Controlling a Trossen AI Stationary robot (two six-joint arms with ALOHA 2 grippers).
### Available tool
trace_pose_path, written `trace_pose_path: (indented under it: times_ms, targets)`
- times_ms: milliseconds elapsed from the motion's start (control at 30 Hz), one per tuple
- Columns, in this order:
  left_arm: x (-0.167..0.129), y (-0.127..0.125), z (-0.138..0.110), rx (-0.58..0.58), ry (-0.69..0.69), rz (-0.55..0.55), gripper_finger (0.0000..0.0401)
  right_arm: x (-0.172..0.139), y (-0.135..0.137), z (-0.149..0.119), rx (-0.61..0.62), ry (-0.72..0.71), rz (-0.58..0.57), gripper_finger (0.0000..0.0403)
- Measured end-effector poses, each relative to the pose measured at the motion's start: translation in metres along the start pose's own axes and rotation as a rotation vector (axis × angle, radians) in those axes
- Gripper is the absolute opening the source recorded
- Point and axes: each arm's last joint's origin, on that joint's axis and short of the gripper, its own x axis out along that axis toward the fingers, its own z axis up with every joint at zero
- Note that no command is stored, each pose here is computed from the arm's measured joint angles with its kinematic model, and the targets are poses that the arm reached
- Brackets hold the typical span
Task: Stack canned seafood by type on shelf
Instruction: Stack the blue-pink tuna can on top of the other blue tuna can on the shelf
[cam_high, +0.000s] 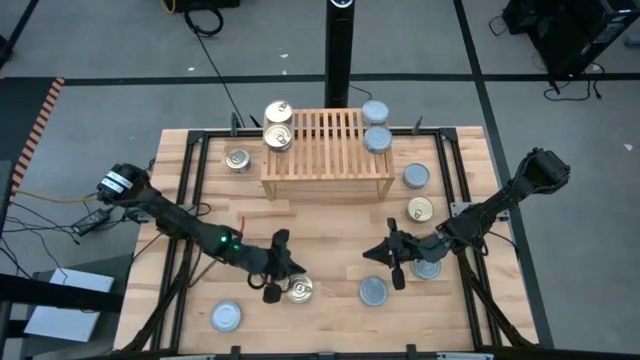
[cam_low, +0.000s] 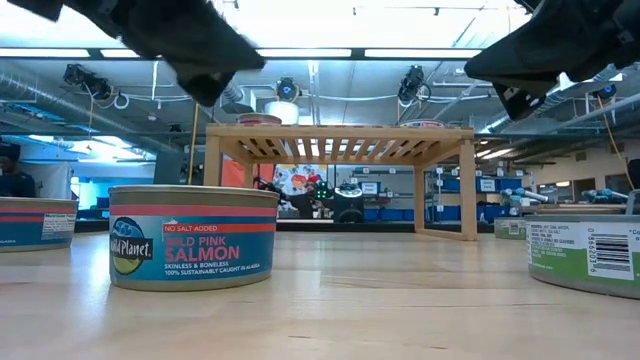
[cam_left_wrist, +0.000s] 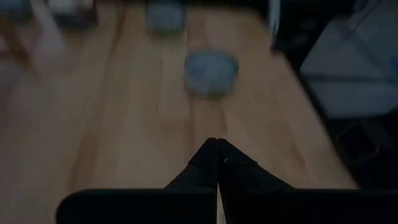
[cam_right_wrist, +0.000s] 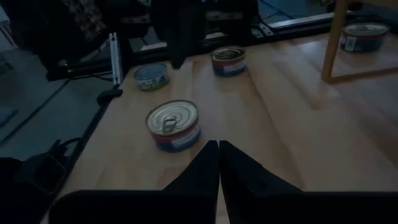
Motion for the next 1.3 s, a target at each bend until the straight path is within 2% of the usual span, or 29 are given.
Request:
trace_pose_path:
  times_ms: [100,200,367,533,700,1033,1300]
  targets:
    - [-0.003,-0.004,0.0,-0.031,0.137,0.031,0.0006,0.002,-0.004,0.001,-0.017,-0.005,-0.023,0.0024]
    - [-0.005,-0.003,-0.002,-0.056,0.219,0.04,0.0016,0.004,-0.009,0.003,-0.013,-0.01,-0.049,0.0024]
    - [-0.003,-0.001,0.0,-0.149,0.23,-0.028,0.0053,0.007,-0.016,0.005,-0.036,-0.012,-0.073,0.0022]
    - [-0.002,0.009,-0.005,-0.26,0.262,0.011,0.0099,0.009,-0.021,0.007,-0.047,-0.003,-0.077,0.0012]
    - [-0.002,0.019,-0.012,-0.344,0.328,0.102,0.0132,0.009,-0.022,0.005,-0.05,0.012,-0.081,0.0013]
    - [-0.001,0.019,-0.012,-0.468,0.338,0.083,0.0138,0.01,-0.024,0.005,-0.078,0.017,-0.09,0.001]
    - [0.017,0.019,-0.027,-0.466,0.388,0.105,0.0138,0.012,-0.03,0.007,-0.155,0.02,-0.115,0.0017]
